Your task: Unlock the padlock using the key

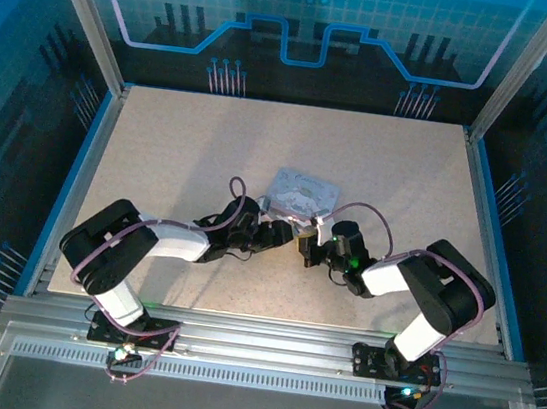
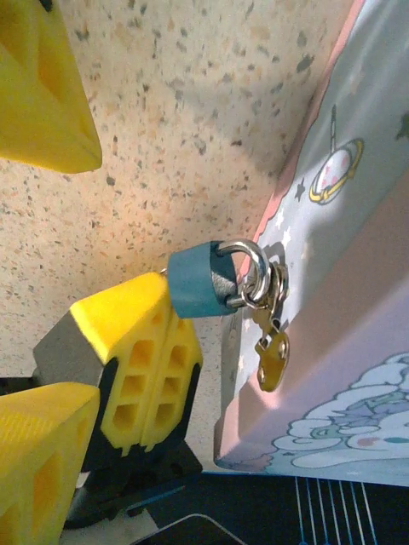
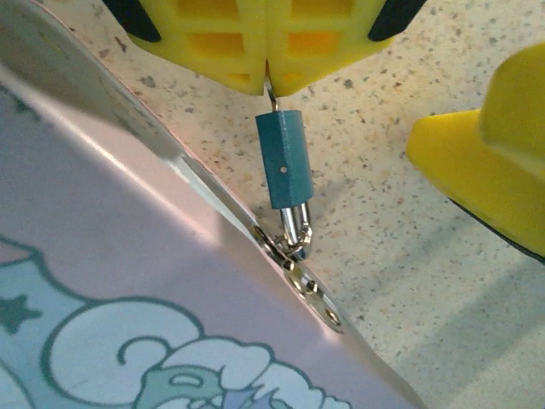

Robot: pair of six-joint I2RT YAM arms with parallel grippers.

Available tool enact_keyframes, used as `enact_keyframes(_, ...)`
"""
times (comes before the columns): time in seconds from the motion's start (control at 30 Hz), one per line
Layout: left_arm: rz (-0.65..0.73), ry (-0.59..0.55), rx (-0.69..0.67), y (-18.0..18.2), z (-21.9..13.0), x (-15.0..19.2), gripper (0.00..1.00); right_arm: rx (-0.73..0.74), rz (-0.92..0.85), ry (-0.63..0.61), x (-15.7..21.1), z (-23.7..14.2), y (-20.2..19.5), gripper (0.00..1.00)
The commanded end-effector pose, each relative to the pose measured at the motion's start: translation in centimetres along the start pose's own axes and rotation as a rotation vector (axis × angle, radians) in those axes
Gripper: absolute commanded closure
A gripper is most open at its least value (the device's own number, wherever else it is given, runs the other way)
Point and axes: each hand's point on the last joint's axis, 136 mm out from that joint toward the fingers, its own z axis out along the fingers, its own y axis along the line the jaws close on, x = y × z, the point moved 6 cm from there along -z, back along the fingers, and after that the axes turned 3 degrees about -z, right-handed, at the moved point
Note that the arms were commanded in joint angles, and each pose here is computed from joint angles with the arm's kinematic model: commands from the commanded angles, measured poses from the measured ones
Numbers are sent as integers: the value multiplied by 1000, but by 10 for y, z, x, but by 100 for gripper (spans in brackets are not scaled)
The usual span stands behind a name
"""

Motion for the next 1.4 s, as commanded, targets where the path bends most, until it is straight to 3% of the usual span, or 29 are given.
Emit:
enact_keyframes(0.0, -5, -47, 61, -4, -7, -5, 34, -52, 43, -19, -6, -3, 15, 94)
enact_keyframes(0.83, -194, -80, 112, 20, -2, -3, 42, -89, 264, 48, -2, 4, 34, 94)
enact_keyframes(1.37, -219, -65, 136, 18, 5, -1, 49, -117, 330, 53, -6, 6, 41, 94)
